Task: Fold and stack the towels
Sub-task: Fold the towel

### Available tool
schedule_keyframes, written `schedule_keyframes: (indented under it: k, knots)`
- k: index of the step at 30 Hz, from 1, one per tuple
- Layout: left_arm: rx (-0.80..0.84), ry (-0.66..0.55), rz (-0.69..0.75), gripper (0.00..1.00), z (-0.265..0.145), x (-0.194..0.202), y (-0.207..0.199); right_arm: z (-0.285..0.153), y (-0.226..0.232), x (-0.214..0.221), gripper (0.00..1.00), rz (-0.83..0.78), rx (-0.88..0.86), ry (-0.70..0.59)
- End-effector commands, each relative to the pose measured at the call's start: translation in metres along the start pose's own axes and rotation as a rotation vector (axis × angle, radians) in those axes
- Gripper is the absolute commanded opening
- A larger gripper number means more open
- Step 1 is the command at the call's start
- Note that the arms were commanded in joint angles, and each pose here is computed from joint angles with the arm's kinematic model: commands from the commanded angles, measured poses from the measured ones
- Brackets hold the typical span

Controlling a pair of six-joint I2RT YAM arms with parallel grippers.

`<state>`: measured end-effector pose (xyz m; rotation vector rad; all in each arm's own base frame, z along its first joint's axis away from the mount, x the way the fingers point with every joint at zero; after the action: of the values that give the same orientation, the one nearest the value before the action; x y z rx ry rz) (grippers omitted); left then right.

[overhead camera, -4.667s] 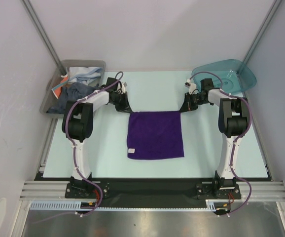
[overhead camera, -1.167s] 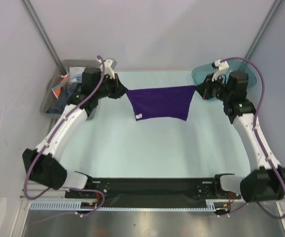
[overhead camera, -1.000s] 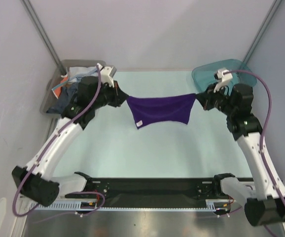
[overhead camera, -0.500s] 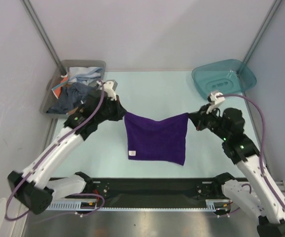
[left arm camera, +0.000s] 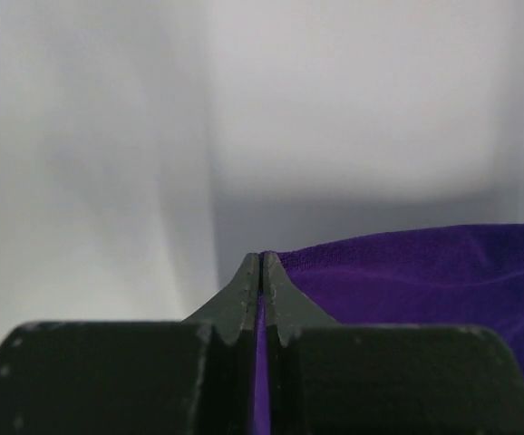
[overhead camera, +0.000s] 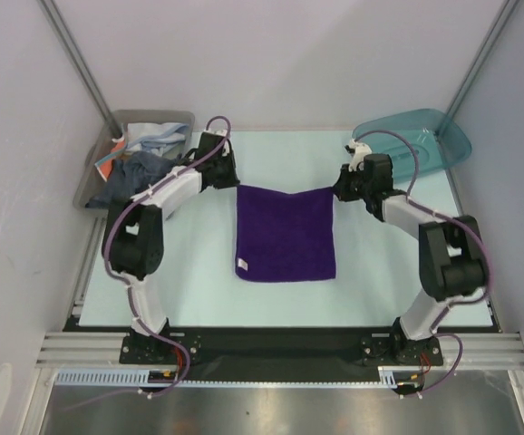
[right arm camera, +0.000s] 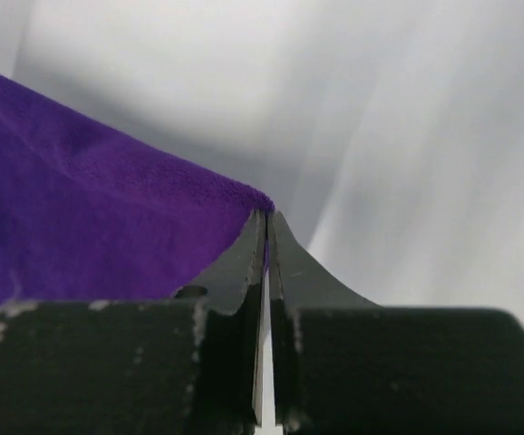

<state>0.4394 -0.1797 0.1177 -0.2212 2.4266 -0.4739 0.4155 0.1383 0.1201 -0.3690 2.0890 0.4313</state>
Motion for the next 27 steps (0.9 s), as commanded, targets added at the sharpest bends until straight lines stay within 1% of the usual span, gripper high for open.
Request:
schedule_keyframes:
  k: [1, 2, 3, 4, 5, 6, 7, 8, 9, 10, 12, 13, 14, 15, 16, 17, 18, 19, 20, 21, 22, 23, 24, 25, 26, 27]
  knots:
    - [0.075, -0.073, 0.03, 0.06, 0.034, -0.048, -0.006, 0.032, -0.016, -0.069, 0.04, -0.049, -0.052, -0.159]
    - [0.073, -0.067, 0.028, 0.11, 0.042, -0.052, -0.004, 0.042, -0.022, -0.067, 0.08, -0.037, -0.056, -0.138]
    - [0.083, -0.082, 0.032, 0.16, 0.046, -0.065, -0.009, 0.058, -0.027, -0.068, 0.13, -0.034, -0.062, -0.131]
    - [0.069, -0.063, 0.023, 0.32, 0.061, -0.064, 0.0, 0.065, -0.028, -0.067, 0.26, -0.03, -0.076, -0.125]
    - [0.072, -0.079, 0.023, 0.39, 0.061, -0.077, -0.003, 0.07, -0.031, -0.068, 0.31, -0.024, -0.078, -0.123]
    - [0.062, -0.085, 0.023, 0.45, 0.065, -0.082, 0.001, 0.08, -0.035, -0.059, 0.34, -0.009, -0.079, -0.088]
    - [0.05, -0.08, 0.025, 0.54, 0.071, -0.083, 0.005, 0.082, -0.04, -0.07, 0.41, -0.005, -0.069, -0.105]
    - [0.04, -0.072, 0.028, 0.56, 0.071, -0.084, 0.008, 0.084, -0.041, -0.071, 0.43, 0.001, -0.065, -0.102]
    - [0.029, -0.098, 0.039, 0.57, 0.067, -0.097, 0.008, 0.083, -0.047, -0.07, 0.46, 0.014, -0.041, -0.091]
    - [0.017, -0.098, 0.042, 0.59, 0.065, -0.099, 0.009, 0.08, -0.051, -0.075, 0.48, 0.02, -0.022, -0.092]
    - [-0.004, -0.1, 0.056, 0.59, 0.05, -0.103, 0.008, 0.066, -0.054, -0.076, 0.48, 0.064, 0.04, -0.056]
    - [-0.01, -0.096, 0.062, 0.59, 0.044, -0.102, 0.008, 0.059, -0.054, -0.079, 0.45, 0.085, 0.058, -0.045]
    - [-0.033, -0.082, 0.058, 0.59, 0.029, -0.096, 0.01, 0.048, -0.05, -0.065, 0.44, 0.144, 0.072, 0.033]
    - [-0.051, -0.067, 0.053, 0.59, 0.021, -0.088, 0.01, 0.041, -0.047, -0.06, 0.44, 0.169, 0.092, 0.061]
    - [-0.061, -0.05, 0.044, 0.58, 0.014, -0.08, 0.011, 0.024, -0.044, -0.066, 0.44, 0.201, 0.123, 0.059]
    - [-0.084, 0.008, 0.021, 0.58, 0.013, -0.051, 0.021, 0.015, -0.044, -0.05, 0.43, 0.281, 0.16, 0.106]
    - [-0.059, -0.014, 0.026, 0.58, -0.009, -0.048, 0.009, 0.004, -0.04, -0.036, 0.42, 0.316, 0.167, 0.166]
    - [-0.064, -0.008, 0.024, 0.57, -0.018, -0.037, 0.009, -0.011, -0.038, -0.038, 0.41, 0.338, 0.174, 0.162]
    - [-0.081, 0.042, 0.007, 0.57, -0.018, -0.007, 0.017, -0.02, -0.033, -0.017, 0.4, 0.379, 0.183, 0.209]
    - [-0.033, 0.025, 0.02, 0.57, -0.036, 0.0, 0.0, -0.026, -0.023, -0.012, 0.39, 0.408, 0.142, 0.217]
    - [-0.004, 0.041, 0.017, 0.56, -0.039, 0.013, -0.005, -0.032, -0.016, -0.006, 0.37, 0.43, 0.118, 0.223]
    - [0.028, 0.098, -0.002, 0.56, -0.038, 0.04, -0.006, -0.042, -0.007, -0.008, 0.35, 0.434, 0.084, 0.203]
    - [0.055, 0.118, 0.008, 0.56, -0.042, 0.055, -0.015, -0.044, 0.002, 0.009, 0.31, 0.463, 0.048, 0.234]
    - [0.076, 0.123, 0.009, 0.56, -0.048, 0.063, -0.02, -0.047, 0.009, 0.015, 0.27, 0.462, 0.025, 0.242]
    - [0.064, 0.149, -0.001, 0.56, -0.047, 0.08, -0.013, -0.048, 0.018, 0.019, 0.25, 0.461, -0.007, 0.249]
    - [0.066, 0.158, -0.002, 0.56, -0.047, 0.088, -0.014, -0.048, 0.027, 0.035, 0.22, 0.473, -0.044, 0.279]
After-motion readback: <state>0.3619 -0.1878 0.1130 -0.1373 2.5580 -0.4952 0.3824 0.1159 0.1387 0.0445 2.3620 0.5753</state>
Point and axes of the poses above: each gripper's point midway between its finger pads, its own z axis out along the fingers, its own y axis along the line the jaws close on, x = y × z, the point moved 2 cm from there along -z, back along the fingers, and after that the axes turned 7 degrees about -z, right-handed, at the moved point
